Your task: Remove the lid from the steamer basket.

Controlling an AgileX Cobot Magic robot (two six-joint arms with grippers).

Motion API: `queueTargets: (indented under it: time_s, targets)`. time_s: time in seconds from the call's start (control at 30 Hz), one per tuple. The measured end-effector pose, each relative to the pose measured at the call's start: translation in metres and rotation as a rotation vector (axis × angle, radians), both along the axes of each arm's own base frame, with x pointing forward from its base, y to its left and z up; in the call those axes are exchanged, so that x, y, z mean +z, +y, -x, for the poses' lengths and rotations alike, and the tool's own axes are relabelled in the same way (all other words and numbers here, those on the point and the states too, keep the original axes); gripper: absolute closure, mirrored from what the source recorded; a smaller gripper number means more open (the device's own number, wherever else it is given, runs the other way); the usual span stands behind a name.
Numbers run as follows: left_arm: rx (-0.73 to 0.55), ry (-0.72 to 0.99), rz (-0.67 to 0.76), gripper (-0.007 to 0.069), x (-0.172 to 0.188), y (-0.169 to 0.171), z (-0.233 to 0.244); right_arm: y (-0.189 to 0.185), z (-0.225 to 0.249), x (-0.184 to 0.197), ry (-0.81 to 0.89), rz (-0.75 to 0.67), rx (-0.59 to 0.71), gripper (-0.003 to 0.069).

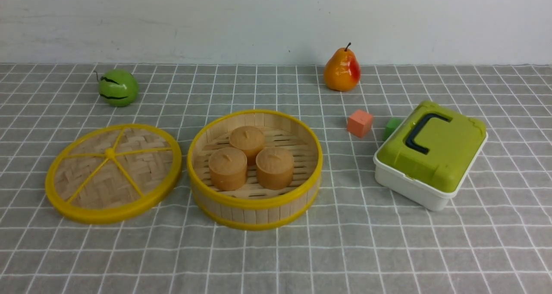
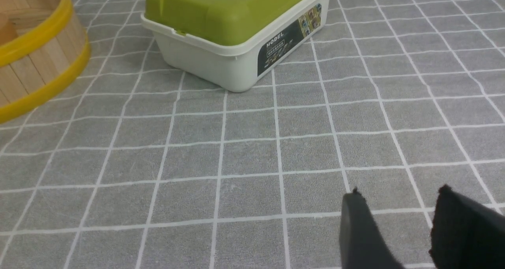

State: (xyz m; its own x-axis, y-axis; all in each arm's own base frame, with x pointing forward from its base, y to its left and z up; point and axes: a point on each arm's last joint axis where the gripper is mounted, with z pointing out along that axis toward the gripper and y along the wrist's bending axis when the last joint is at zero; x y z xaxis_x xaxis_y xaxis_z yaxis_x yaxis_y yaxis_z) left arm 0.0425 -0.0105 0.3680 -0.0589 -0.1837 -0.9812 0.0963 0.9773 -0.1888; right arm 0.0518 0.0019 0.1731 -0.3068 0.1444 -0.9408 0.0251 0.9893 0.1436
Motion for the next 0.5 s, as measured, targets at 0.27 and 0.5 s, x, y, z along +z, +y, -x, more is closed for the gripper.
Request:
queueTargets:
  time_s: [0.27,0.5]
  targets:
    - [-0.017,0.011,-0.003,0.0638,-0.083,-0.002,0.021,0.000,0.000,0.000,0.000,0.000,0.000,0.0417]
    - [-0.026,0.114,0.002,0.0638,-0.113,-0.003,0.010,0.000,0.000,0.000,0.000,0.000,0.000,0.0417]
